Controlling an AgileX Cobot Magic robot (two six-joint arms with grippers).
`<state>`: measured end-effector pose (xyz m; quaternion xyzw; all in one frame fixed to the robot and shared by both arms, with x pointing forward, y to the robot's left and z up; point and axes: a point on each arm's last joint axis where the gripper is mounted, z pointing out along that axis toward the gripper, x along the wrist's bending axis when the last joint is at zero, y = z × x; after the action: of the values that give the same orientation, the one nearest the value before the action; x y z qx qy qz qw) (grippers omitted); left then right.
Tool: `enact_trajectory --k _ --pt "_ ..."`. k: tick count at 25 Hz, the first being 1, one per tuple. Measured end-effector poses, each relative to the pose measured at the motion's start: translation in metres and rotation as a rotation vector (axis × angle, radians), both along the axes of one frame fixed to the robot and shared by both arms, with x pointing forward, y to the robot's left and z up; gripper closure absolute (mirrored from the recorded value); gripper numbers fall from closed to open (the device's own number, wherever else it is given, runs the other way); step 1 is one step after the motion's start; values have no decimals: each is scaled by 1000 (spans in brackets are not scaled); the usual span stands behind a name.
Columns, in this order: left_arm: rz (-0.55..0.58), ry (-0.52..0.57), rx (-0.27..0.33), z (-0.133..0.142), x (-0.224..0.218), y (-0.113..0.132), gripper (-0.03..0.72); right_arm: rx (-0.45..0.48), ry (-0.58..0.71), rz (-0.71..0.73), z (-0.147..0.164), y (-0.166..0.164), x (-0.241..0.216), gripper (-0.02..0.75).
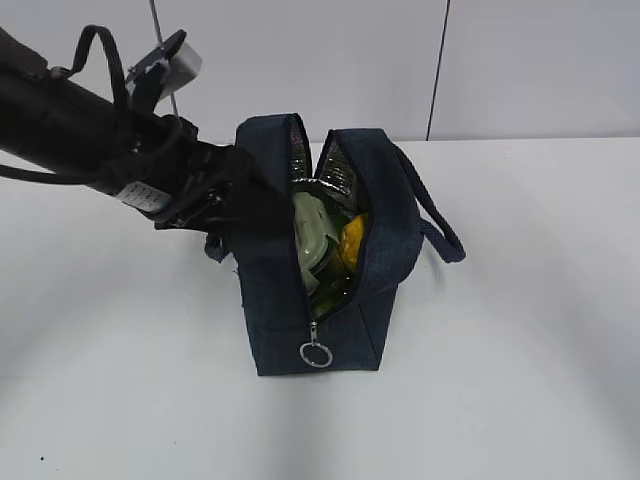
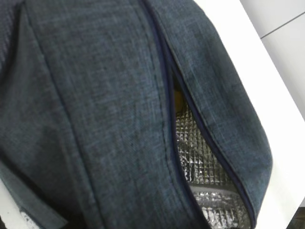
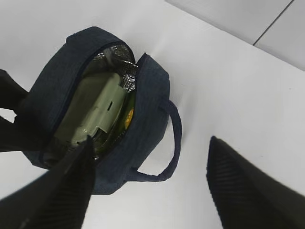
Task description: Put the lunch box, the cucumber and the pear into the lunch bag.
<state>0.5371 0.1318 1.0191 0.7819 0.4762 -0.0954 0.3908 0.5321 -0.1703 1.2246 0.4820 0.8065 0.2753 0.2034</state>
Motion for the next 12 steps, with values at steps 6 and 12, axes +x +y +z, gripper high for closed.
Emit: enact_trajectory --k 6,12 --pt "-24 5 15 -1 -2 0 204 13 25 -27 -2 -19 -43 174" --pt "-29 9 13 -1 -2 0 224 31 132 -109 -39 -41 -93 190"
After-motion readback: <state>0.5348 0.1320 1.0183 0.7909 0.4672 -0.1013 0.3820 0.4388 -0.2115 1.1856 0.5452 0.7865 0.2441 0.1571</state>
